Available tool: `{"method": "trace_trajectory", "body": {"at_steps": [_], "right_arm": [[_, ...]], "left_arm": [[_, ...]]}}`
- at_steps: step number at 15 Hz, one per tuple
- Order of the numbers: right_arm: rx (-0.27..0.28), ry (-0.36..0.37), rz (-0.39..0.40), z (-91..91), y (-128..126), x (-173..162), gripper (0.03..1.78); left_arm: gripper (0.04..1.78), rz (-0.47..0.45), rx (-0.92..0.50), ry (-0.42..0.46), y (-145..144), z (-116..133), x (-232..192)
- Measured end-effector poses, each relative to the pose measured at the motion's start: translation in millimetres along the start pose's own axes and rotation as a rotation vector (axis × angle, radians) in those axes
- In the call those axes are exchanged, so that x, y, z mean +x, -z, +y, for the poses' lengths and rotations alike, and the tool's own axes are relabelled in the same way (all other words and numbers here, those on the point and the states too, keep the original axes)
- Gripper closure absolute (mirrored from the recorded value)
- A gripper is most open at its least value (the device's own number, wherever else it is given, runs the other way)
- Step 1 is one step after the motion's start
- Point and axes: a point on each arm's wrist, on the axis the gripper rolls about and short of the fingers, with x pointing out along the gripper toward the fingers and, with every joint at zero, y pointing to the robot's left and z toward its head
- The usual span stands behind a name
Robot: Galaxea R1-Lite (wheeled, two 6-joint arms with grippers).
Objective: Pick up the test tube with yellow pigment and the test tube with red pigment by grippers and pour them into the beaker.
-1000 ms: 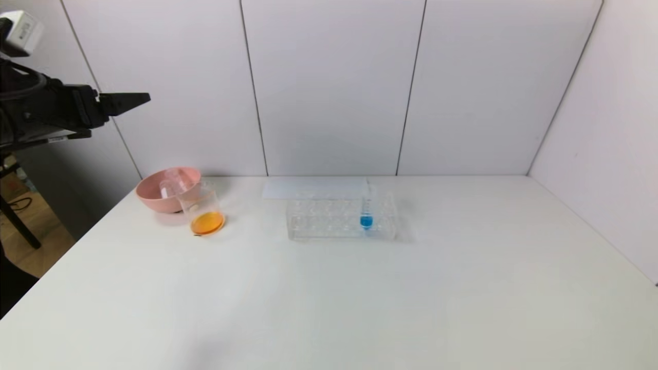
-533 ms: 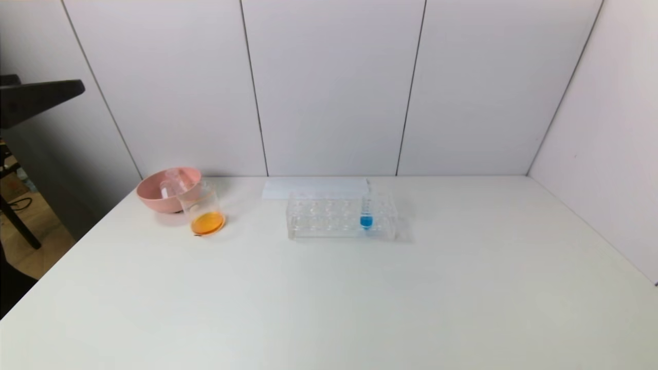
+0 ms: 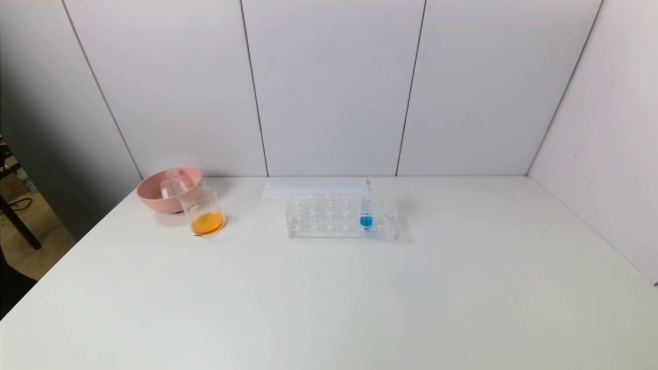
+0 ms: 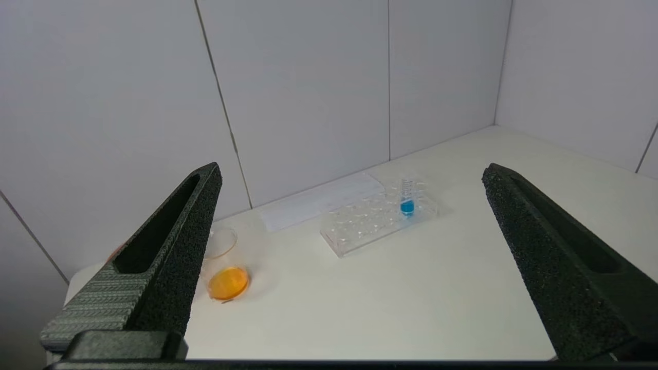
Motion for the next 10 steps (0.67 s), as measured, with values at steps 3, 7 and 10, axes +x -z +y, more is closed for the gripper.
{"method": "trace_trajectory", "body": {"at_steps": [3, 7, 10], "right_arm": [[0.000, 0.001, 0.000, 0.0, 0, 0, 0.11], [0.000, 0.001, 0.000, 0.0, 0, 0, 0.11], [0.000, 0.000, 0.000, 0.0, 0, 0, 0.11]], "left_arm": [[0.05, -0.099, 0.132, -0.055, 19, -21, -45], [0.05, -0.151, 0.248, -0.156, 72, -25, -50], [0.05, -0.203, 0.311, -0.222, 128, -19, -42]]}}
